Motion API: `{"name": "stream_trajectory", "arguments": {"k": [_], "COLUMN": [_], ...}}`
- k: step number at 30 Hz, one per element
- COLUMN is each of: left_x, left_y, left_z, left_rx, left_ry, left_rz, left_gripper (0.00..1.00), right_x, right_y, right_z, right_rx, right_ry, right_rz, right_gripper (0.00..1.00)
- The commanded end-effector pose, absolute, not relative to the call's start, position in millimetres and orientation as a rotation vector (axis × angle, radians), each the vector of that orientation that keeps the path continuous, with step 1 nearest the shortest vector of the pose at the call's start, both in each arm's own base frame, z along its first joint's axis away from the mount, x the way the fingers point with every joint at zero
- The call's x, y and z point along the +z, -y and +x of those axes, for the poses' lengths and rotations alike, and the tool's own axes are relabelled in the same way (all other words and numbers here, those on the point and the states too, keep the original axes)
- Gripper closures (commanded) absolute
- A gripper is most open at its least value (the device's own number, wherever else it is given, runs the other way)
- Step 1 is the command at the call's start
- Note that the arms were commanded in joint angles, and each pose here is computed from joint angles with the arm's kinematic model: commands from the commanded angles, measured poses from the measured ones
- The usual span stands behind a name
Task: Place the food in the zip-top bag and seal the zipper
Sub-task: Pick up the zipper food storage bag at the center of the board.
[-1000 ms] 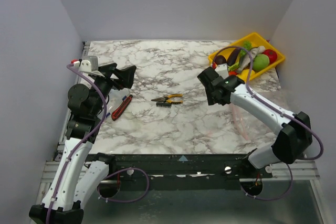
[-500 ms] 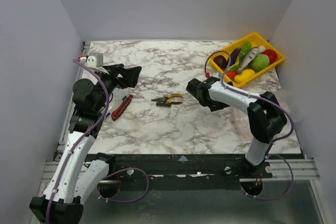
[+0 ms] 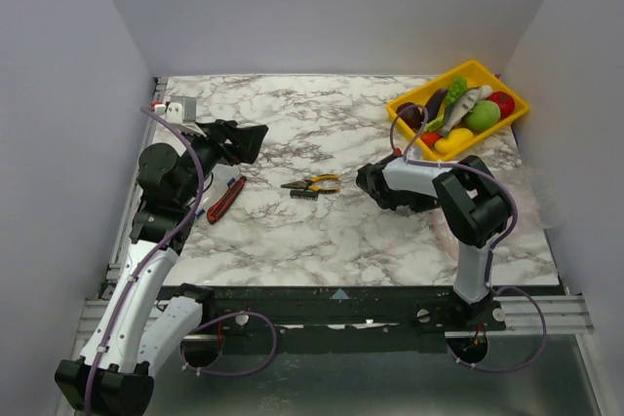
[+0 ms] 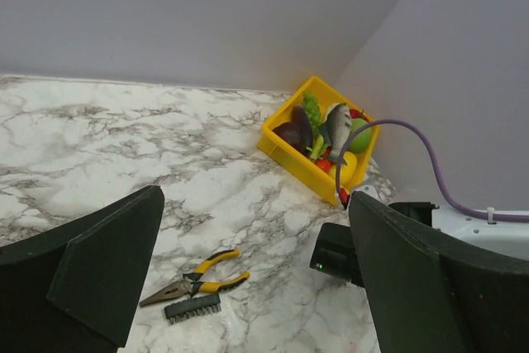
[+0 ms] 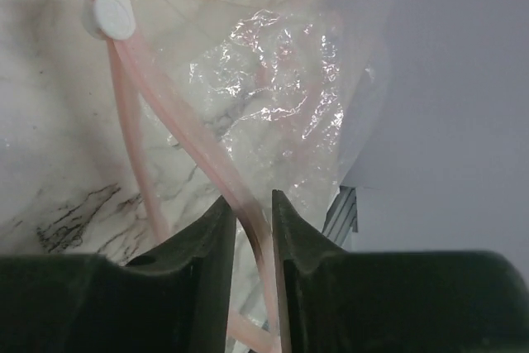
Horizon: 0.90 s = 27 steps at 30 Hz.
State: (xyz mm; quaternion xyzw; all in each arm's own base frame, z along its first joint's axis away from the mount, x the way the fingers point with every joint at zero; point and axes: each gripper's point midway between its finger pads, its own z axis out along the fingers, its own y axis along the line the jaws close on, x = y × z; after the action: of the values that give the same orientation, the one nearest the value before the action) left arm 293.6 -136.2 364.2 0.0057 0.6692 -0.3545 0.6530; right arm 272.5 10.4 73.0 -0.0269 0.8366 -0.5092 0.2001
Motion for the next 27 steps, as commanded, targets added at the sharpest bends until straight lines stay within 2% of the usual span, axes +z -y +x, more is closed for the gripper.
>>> {"name": "stream_trajectory", "arguments": {"k": [1, 3, 4, 6, 8, 12, 14, 18, 23, 27], "left_x": [369.5, 367.6, 365.1, 361.3, 355.3, 341.2, 341.0, 350.0, 379.7, 406.8], "left_y": [148.6, 155.9, 160.3, 170.8, 185.9, 213.3, 225.5, 235.4, 229.1, 218.5], "left_z": [288.7, 287.2, 286.1, 281.1, 274.1, 263.8, 256.0, 243.8, 235.0, 241.7], "left_rx": [-0.860, -0.878, -0.889, -0.920, -0.971, -1.085, -1.118, -1.093, -1.073, -0.952], "left_ry": [-1.524, -1.542, -1.556, -1.564, -1.583, -1.638, -1.655, -1.688, -1.565, -1.469], "left_rz": [0.063, 0.097, 0.106, 0.138, 0.150, 0.126, 0.186, 0.278, 0.315, 0.357], "left_gripper": [0.05, 0.05, 0.05, 0.02, 0.01, 0.02, 0.02, 0.09, 0.07, 0.05], "right_x": [88.0, 94.4, 98.1, 101.7, 98.1, 110.3, 128.0, 155.3, 206.5, 255.3], "right_y": [-7.8, -7.5, -8.9, -21.6, -48.5, -127.5, -158.1, -198.0, -252.0, -276.1], "right_z": [285.4, 287.1, 287.8, 289.2, 290.8, 289.4, 280.1, 263.8, 259.6, 285.3], "right_rx": [-1.427, -1.415, -1.395, -1.300, -1.062, -0.298, -0.009, 0.336, 0.736, 0.831], "right_ry": [-2.175, -2.154, -2.153, -2.190, -2.312, -2.483, -2.479, -2.474, -2.367, -2.216], "right_rz": [0.006, 0.027, 0.036, 0.022, 0.001, -0.036, -0.072, -0.137, -0.208, -0.213], "right_gripper": [0.84, 0.98, 0.99, 0.99, 0.99, 0.99, 1.00, 0.99, 0.99, 0.99]}}
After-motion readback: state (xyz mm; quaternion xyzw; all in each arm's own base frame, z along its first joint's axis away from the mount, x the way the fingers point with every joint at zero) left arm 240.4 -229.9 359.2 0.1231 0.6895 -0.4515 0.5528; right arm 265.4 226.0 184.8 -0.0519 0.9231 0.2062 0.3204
